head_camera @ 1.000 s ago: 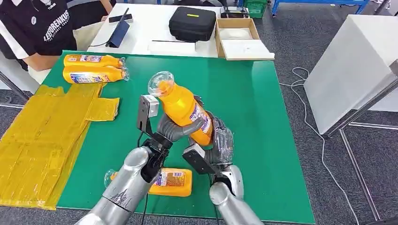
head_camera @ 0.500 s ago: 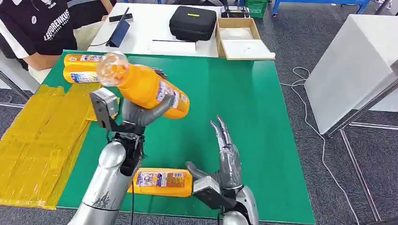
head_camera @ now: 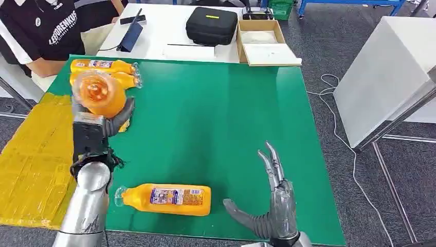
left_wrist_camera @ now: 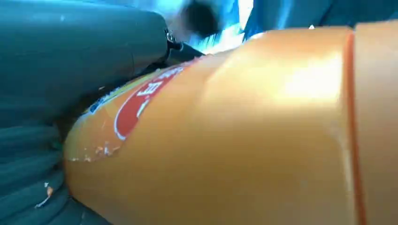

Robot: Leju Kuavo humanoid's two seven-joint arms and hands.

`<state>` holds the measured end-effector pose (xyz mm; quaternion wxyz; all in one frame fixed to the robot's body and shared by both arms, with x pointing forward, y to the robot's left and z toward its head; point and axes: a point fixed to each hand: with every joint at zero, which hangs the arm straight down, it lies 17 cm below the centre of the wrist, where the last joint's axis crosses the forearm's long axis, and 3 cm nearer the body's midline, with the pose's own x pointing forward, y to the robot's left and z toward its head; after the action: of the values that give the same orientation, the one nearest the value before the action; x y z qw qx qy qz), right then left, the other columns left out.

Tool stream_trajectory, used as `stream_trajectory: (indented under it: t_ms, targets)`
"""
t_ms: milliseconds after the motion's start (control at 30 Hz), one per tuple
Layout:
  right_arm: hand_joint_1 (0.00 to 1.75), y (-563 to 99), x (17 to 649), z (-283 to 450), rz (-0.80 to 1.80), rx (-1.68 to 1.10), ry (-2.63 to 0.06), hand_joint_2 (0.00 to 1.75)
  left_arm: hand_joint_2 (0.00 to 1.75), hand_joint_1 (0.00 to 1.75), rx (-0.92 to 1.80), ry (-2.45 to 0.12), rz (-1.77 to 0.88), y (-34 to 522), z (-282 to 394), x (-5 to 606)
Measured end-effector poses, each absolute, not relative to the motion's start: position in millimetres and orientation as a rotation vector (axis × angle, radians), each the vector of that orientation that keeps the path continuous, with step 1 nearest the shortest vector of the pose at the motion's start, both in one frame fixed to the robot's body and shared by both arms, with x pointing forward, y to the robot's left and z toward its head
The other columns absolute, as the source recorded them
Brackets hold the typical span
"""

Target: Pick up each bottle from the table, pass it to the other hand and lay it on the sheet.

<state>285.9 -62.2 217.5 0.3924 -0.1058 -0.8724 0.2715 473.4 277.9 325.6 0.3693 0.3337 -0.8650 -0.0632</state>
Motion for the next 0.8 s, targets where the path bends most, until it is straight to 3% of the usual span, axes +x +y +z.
stream_trajectory:
  t_ms: [133, 500, 800]
  targets:
    - [0.00, -86, 285, 226, 0.644, -0.332, -2.224, 1.75, 1.75, 1.75, 1.214, -2.139, -0.370, 283, 318, 479]
    - [0.00, -108, 281, 230, 0.622, -0.393, -2.233, 1.75, 1.75, 1.75, 1.316, -2.009, -0.508, 303, 282, 502]
    - [0.00, -125, 273, 220, 0.656, -0.434, -2.199, 1.75, 1.75, 1.75, 1.623, -1.592, -0.973, 357, 194, 526]
